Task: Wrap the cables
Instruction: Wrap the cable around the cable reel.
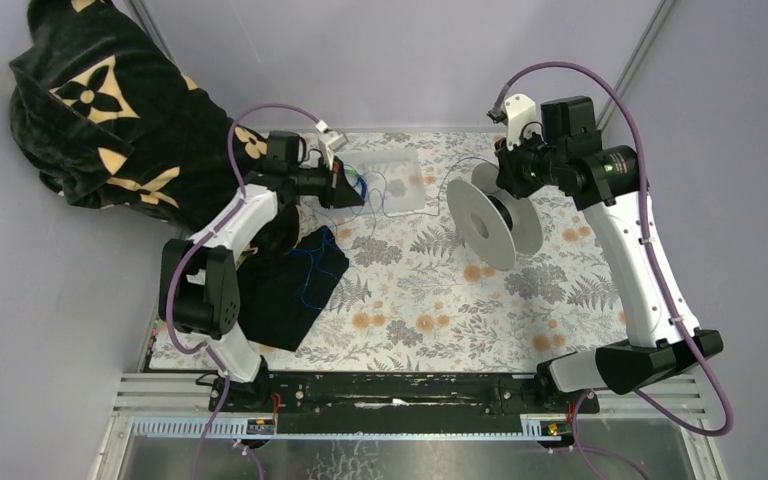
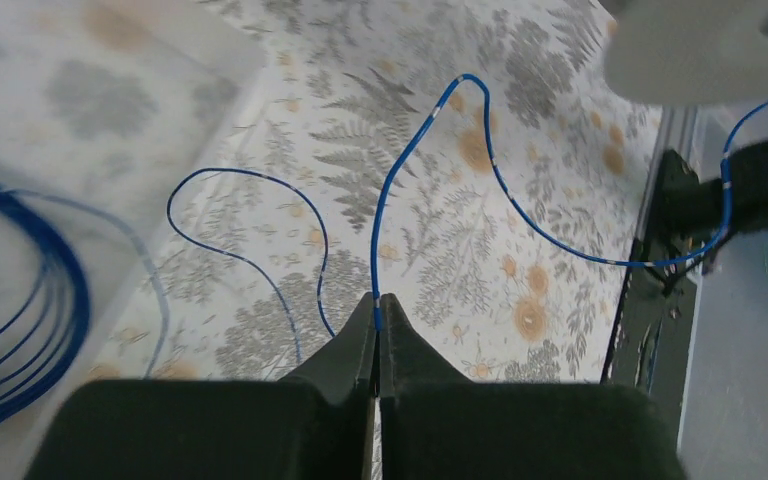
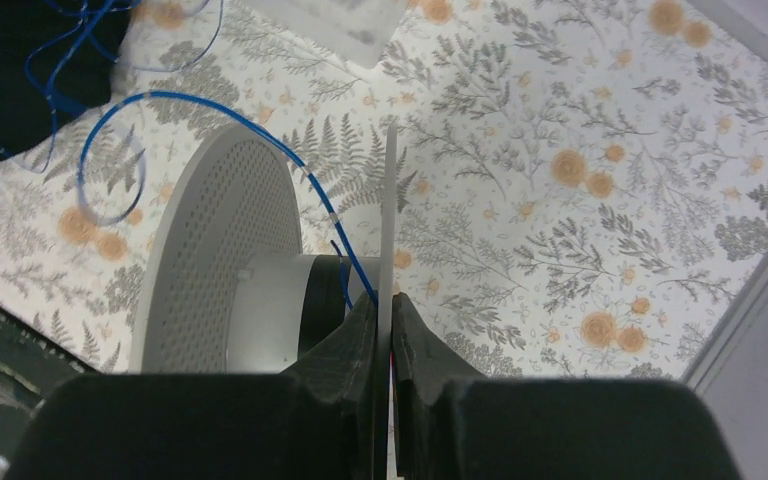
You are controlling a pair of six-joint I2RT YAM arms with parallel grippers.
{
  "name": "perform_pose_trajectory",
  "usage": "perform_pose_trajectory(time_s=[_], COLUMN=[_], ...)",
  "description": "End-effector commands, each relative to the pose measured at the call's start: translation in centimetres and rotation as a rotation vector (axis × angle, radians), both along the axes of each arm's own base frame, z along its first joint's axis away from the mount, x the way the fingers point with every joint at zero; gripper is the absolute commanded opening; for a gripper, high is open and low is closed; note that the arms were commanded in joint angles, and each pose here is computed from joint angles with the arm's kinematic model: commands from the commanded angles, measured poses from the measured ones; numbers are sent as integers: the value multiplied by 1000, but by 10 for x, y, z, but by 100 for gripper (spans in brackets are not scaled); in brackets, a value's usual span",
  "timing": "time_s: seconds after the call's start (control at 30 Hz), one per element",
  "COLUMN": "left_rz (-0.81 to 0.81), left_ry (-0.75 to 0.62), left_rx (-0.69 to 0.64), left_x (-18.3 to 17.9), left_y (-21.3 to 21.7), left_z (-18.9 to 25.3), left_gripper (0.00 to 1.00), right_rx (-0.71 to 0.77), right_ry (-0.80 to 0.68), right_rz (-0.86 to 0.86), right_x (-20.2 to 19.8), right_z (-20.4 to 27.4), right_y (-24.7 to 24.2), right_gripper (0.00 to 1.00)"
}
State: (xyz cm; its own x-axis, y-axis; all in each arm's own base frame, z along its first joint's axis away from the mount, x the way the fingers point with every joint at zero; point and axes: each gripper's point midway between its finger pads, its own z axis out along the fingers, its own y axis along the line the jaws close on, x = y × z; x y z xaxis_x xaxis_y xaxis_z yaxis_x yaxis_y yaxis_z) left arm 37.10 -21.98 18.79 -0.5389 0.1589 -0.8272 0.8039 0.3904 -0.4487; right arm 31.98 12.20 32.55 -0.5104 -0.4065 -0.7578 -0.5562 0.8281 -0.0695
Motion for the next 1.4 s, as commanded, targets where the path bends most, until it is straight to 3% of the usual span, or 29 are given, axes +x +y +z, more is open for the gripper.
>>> perform_pose_trajectory(time_s=[0.0,0.2,0.43,0.77,1.37], left_rz=[196,335,375,271,117], left_ry=[88,143,156,149,135], left_rx=[-11,67,172,288,405], left_x=[43,70,68,33,-7], left_y=[23,40,53,42,17], left_z=[3,-31,-61,-86,-126], left_gripper=[0,0,0,0,0], right_rx=[64,118,200,350,568], right_ry=[-66,-22,-21,-113,-130], right_rz=[109,179,164,29,-94], right_x=[-22,-34,-25,17,66], right_z=[32,41,57,106,136], right_y=[7,16,14,5,-8], right_gripper=[0,0,0,0,0])
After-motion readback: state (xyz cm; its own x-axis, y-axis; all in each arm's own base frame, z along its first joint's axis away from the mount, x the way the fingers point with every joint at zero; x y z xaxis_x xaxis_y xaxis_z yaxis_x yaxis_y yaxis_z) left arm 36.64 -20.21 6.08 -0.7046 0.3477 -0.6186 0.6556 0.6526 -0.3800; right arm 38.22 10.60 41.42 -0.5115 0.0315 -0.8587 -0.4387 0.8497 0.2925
